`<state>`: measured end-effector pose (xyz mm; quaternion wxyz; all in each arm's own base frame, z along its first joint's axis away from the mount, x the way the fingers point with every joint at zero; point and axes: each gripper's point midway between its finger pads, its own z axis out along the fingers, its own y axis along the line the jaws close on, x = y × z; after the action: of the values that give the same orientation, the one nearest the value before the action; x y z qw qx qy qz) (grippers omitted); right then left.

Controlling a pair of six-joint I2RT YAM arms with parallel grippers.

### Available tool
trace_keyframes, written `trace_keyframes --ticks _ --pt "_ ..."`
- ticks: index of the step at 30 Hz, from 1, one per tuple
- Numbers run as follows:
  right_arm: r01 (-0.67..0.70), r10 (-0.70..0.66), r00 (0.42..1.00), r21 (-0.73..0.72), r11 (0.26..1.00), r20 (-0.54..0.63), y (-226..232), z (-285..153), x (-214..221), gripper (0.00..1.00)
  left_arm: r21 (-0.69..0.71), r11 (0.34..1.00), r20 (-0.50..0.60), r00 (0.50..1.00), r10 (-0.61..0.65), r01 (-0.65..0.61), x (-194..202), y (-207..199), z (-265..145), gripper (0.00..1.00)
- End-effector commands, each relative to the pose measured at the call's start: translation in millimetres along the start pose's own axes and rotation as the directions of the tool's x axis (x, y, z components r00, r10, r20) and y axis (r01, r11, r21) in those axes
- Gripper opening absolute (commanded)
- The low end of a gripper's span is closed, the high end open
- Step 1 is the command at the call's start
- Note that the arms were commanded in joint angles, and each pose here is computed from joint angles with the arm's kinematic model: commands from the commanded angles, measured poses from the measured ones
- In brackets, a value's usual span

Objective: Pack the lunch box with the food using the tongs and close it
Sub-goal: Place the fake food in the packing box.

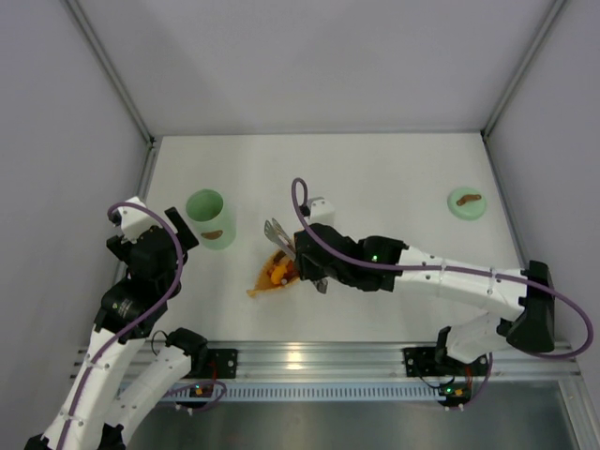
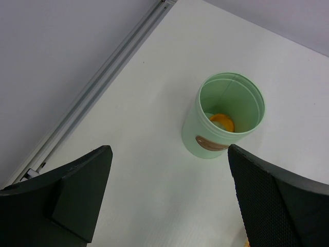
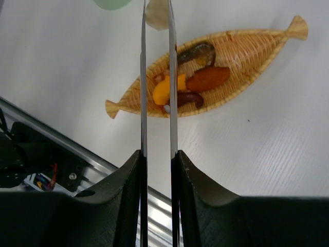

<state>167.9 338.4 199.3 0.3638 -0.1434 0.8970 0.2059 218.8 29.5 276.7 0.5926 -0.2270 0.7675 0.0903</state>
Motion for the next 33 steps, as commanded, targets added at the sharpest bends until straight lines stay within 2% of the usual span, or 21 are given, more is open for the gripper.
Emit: trace_keyframes --ticks 1,6,12,20,27,33 --pt "0.018 -0.010 0.991 -0.056 0.998 0.136 34 -22 -63 0.28 -0.004 1.000 0.010 1.000 -0.002 0.002 -2 1 1 0.99" --pt "0.070 -0.048 0.979 -0.103 0.992 0.200 72 -24 -110 0.29 -0.005 1.000 0.007 1.000 0.003 -0.003 -1 1 1 0.99" --pt "0.109 -0.064 0.968 -0.176 0.978 0.243 124 4 -148 0.31 -0.002 1.000 0.005 1.000 0.001 -0.001 -1 0 1 0.99" --pt "0.108 -0.065 0.981 -0.236 0.966 0.185 147 59 -141 0.32 0.000 1.000 0.006 1.000 0.003 -0.003 -1 0 1 0.99" --pt "0.114 -0.080 0.984 -0.224 0.968 0.157 145 79 -132 0.35 0.001 1.000 0.005 1.000 0.003 -0.003 -1 -1 1 0.99" --pt "0.116 -0.083 0.984 -0.214 0.970 0.157 140 79 -134 0.40 0.000 1.000 0.003 1.000 0.005 -0.005 0 -1 2 0.99"
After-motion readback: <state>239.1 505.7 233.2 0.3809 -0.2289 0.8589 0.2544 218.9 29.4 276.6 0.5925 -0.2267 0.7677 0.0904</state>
